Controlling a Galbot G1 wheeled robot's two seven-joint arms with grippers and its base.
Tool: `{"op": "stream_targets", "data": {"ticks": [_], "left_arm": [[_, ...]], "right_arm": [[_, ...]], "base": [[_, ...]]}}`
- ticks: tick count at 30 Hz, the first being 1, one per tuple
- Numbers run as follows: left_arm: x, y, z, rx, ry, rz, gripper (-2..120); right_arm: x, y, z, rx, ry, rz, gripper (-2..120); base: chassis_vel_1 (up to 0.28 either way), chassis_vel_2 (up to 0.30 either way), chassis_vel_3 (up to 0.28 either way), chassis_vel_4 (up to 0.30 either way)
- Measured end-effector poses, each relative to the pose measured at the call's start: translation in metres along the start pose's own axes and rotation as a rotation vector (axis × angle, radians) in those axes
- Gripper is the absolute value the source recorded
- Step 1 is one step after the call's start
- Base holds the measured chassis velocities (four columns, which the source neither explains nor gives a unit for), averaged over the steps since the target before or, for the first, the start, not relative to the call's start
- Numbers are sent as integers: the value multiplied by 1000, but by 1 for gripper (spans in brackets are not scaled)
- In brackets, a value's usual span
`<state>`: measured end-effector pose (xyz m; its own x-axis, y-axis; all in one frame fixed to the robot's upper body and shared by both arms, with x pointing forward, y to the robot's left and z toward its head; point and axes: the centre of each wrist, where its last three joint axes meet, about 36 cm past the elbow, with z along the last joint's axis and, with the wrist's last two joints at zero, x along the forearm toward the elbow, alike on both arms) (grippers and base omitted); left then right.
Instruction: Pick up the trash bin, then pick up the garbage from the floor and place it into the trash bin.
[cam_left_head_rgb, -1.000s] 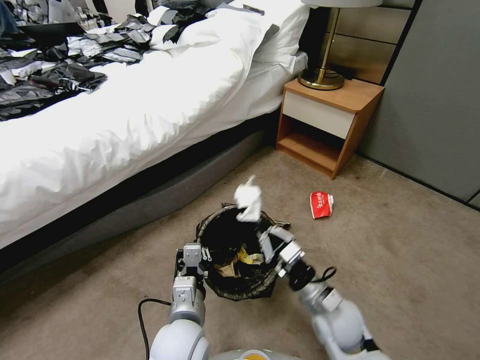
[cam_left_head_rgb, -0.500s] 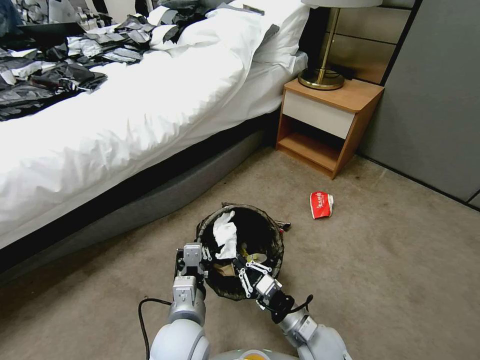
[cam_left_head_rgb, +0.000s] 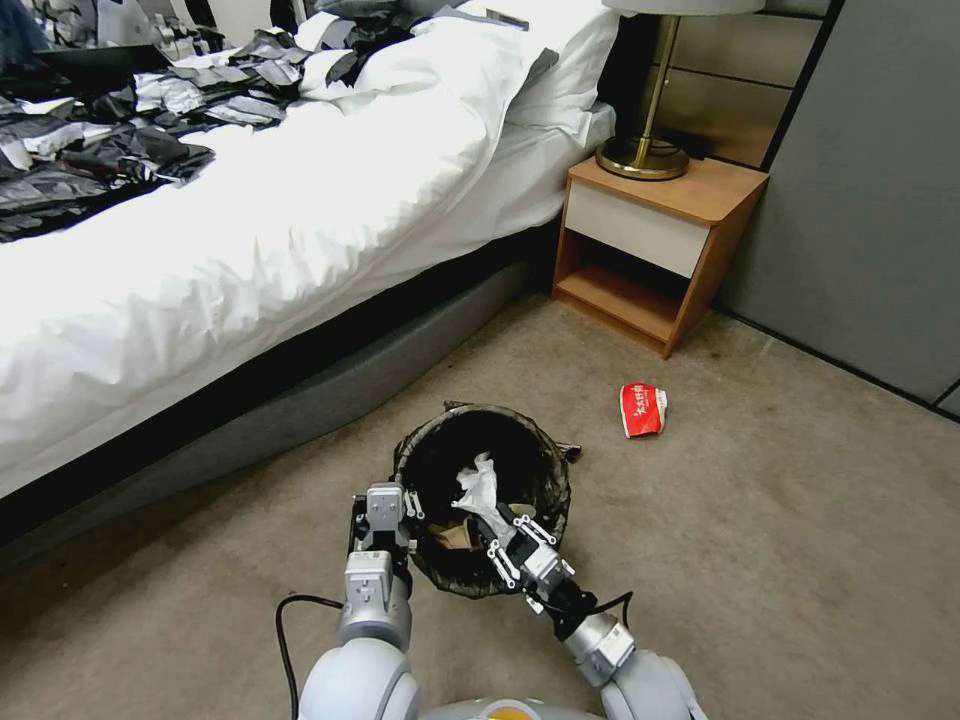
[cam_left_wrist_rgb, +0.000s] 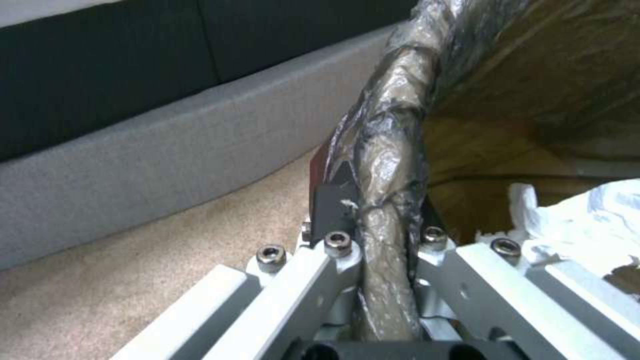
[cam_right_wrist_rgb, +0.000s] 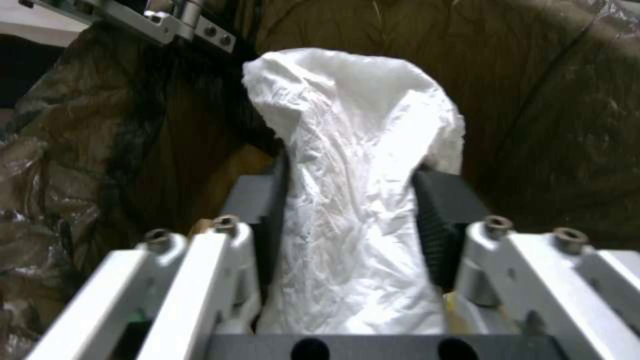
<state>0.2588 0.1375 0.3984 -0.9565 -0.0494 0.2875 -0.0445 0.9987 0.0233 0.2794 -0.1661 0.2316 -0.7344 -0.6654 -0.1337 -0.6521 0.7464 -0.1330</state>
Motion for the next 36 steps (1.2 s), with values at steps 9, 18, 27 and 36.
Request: {"op": "stream_targets", "data": {"ticks": [9,18,27,36], "left_arm": [[0,0,-1,1,-1,1,0],[1,-1,0,1,-1,4,0],[1,-2,0,1,-1,8,0],[1,-1,-1,0,-4,5,0]], "right_arm": [[0,-2,-2,2,-1,3,78],[-1,-3,-4,6,-6,2,100],[-2,-6,-7,12,-11,7,100],[-2,-15,-12,27,-24,38,100]], "base": [[0,0,0,0],[0,0,0,0],[0,0,0,0],[0,0,0,0]]}}
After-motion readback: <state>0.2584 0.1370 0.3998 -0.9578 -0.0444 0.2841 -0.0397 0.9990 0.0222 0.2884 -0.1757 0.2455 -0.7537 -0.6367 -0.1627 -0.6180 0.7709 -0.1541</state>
